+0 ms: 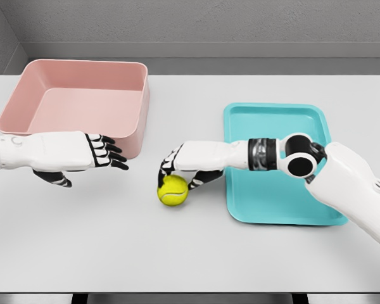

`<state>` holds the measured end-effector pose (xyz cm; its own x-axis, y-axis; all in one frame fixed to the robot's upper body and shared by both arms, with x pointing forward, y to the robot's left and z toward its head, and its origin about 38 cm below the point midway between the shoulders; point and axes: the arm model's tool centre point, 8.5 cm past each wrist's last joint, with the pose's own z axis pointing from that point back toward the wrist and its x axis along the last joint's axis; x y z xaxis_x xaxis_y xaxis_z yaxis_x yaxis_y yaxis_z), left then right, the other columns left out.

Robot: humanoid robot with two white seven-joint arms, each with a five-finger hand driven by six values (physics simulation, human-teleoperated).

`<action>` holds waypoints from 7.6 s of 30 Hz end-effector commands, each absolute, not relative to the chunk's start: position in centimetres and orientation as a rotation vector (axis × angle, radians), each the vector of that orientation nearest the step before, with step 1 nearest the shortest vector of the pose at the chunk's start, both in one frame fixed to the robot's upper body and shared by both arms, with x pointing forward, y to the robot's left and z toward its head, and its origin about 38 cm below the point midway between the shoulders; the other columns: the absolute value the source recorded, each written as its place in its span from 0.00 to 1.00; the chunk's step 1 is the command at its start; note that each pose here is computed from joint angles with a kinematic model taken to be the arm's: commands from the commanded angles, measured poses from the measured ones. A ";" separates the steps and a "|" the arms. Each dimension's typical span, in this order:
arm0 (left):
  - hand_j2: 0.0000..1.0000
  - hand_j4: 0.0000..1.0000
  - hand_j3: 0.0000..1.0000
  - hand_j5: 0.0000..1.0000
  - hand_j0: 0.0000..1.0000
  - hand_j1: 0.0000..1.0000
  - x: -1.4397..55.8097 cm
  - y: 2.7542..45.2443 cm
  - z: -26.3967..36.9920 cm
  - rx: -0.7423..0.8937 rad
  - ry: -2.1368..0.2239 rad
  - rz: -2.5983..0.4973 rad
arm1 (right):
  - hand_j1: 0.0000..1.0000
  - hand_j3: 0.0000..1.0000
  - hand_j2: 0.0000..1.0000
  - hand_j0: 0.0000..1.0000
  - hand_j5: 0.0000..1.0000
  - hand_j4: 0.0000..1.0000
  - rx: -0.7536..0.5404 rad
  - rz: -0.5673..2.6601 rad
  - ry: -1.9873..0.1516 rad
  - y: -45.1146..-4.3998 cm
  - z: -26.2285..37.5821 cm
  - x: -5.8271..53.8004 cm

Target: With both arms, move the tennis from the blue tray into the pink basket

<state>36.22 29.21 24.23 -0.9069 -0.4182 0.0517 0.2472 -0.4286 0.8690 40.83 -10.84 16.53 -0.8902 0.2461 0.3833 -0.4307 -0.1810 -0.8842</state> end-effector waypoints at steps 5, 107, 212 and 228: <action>1.00 1.00 1.00 1.00 1.00 1.00 36.2 29.3 24.3 0.243 -1.393 -2.345 | 0.99 0.99 0.99 0.99 0.99 0.99 0.197 2.078 -1.618 -10.7 16.1 41.1; 1.00 1.00 1.00 1.00 1.00 1.00 39.6 16.0 19.0 -0.143 -1.399 -2.318 | 1.00 1.00 1.00 1.00 1.00 1.00 -0.437 1.721 -1.607 -34.6 22.8 47.2; 0.39 0.39 0.39 0.39 0.39 0.39 45.1 20.7 27.1 0.059 -1.545 -2.246 | 1.00 1.00 1.00 1.00 1.00 1.00 -0.455 1.695 -1.575 -35.8 22.4 47.6; 0.39 0.39 0.39 0.39 0.39 0.39 49.9 26.3 27.2 0.213 -1.435 -2.076 | 1.00 1.00 1.00 1.00 1.00 1.00 -0.455 1.695 -1.575 -35.8 22.4 47.6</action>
<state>49.32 25.27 27.47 -0.8317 -0.5230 0.1863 0.3613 -0.2550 0.8969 47.62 -35.68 22.33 -0.6472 0.7267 0.2301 -0.2875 0.0469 -0.9566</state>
